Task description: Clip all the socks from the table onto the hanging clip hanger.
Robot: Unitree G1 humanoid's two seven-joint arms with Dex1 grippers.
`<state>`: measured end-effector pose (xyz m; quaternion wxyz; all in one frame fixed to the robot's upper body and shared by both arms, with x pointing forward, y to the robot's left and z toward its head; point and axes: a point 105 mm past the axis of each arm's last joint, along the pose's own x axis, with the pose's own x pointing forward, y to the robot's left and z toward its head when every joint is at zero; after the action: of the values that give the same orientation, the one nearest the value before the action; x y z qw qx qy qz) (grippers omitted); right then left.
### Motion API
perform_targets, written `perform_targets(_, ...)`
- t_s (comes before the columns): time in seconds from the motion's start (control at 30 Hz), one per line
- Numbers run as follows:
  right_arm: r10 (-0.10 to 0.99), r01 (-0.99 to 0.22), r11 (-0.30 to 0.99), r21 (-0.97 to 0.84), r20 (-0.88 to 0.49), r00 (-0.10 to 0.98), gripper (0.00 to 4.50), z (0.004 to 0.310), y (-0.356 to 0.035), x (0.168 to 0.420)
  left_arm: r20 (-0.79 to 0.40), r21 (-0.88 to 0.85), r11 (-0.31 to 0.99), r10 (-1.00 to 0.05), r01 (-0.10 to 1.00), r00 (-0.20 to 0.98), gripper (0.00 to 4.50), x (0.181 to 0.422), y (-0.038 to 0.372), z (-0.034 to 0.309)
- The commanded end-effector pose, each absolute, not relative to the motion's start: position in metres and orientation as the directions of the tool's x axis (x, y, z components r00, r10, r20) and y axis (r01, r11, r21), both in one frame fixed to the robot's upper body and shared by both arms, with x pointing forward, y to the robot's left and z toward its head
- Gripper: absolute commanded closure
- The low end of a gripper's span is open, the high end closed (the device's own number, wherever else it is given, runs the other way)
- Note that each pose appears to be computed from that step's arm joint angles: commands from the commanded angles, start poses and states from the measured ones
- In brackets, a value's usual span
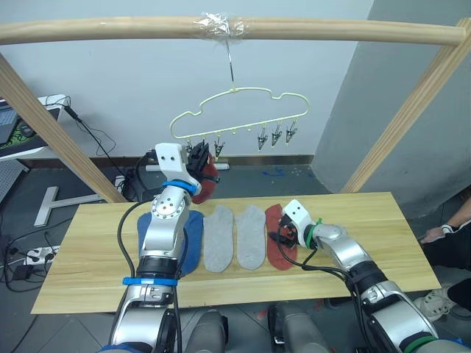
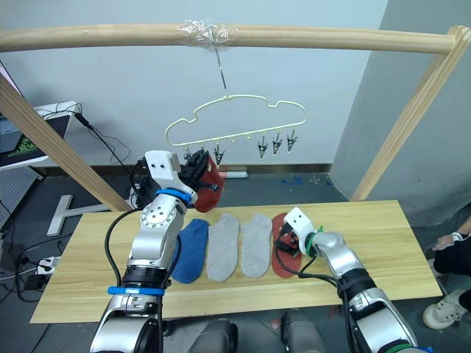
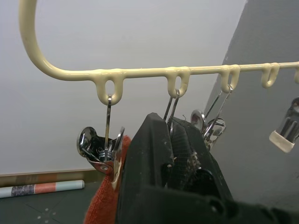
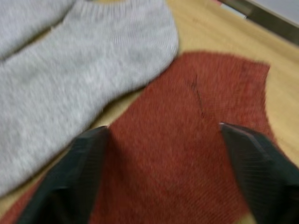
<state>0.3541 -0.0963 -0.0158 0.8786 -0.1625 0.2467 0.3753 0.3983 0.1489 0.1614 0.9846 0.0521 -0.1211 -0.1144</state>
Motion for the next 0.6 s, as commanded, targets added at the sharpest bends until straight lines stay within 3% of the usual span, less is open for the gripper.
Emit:
perform_targets(0.03, 0.543, -0.757, 0.64, -0.133, -0.619, 0.567, 2.11, -0.035, -0.114, 0.344, 0.24, 0.138, 0.97, -0.23, 0.201, 0.943, 4.5, 0.395, 0.151, 0.165)
perform_targets(0.27, 0.551, -0.771, 0.619, -0.151, -0.616, 0.563, 4.49, -0.035, -0.121, 0.341, 0.232, 0.14, 0.969, -0.231, 0.203, 0.945, 4.5, 0.395, 0.152, 0.163)
perform_targets(0.4, 0.589, -0.78, 0.591, -0.206, -0.551, 0.592, 4.49, -0.017, -0.119, 0.344, 0.222, 0.102, 0.969, -0.242, 0.225, 0.944, 4.5, 0.396, 0.151, 0.162)
perform_targets(0.6, 0.651, -0.737, 0.569, -0.366, -0.347, 0.675, 4.49, 0.036, -0.107, 0.348, 0.157, -0.267, 0.924, -0.239, 0.274, 0.958, 4.5, 0.397, 0.157, 0.155)
